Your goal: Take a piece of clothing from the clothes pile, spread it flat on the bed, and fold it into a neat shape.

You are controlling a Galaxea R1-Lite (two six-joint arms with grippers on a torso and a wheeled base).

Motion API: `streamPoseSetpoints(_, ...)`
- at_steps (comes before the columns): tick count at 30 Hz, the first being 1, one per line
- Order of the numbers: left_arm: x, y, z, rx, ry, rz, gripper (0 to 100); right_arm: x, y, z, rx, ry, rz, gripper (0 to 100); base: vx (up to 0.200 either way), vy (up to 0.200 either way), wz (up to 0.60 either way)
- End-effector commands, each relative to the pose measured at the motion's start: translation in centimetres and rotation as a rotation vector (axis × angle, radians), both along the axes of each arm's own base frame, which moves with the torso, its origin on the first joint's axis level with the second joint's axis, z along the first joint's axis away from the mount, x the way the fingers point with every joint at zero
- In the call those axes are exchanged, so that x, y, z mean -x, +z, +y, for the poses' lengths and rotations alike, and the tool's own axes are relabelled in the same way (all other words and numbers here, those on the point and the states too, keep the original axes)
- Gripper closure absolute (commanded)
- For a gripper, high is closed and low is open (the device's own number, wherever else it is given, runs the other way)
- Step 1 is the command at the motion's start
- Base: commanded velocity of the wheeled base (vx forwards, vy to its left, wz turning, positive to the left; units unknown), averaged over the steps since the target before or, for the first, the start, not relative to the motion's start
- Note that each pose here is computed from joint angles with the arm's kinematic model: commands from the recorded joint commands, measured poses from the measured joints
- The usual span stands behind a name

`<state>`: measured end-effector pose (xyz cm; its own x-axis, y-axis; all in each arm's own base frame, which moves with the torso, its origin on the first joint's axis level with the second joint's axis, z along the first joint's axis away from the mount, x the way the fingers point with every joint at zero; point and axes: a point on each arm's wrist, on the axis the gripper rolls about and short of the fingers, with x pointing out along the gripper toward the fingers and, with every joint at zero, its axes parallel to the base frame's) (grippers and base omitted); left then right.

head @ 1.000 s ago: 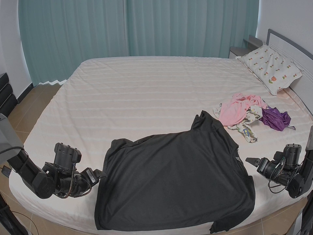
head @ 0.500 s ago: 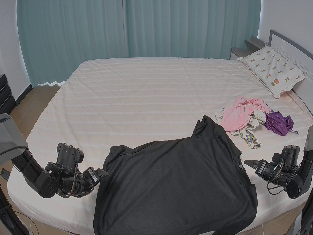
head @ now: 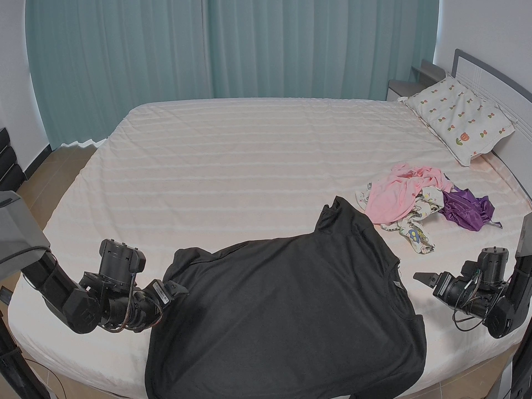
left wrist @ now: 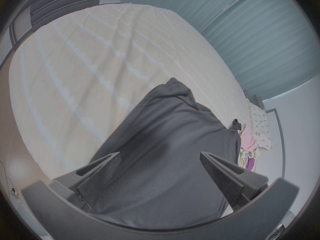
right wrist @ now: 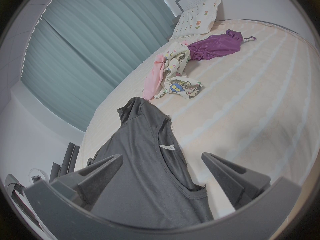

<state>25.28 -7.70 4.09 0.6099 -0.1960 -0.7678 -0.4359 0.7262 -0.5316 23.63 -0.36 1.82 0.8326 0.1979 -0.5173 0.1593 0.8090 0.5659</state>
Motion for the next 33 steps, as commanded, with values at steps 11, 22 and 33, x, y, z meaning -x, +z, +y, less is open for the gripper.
streamPoseSetpoints(11,-10.5,-1.1,1.5,-0.032,0.112,-0.136,0,0.5,-0.2,1.3,-0.005,0.050,0.018,0,0.000,0.000,0.00)
streamPoseSetpoints(22,-16.4,-4.6,2.2,-0.080,0.125,-0.180,0,0.6,-0.2,1.6,-0.011,0.060,0.025,0,0.000,0.000,0.00)
streamPoseSetpoints(33,-16.6,-5.8,1.6,-0.073,0.102,-0.161,100,0.4,-0.6,1.7,-0.012,0.059,0.039,0,0.000,0.000,0.00)
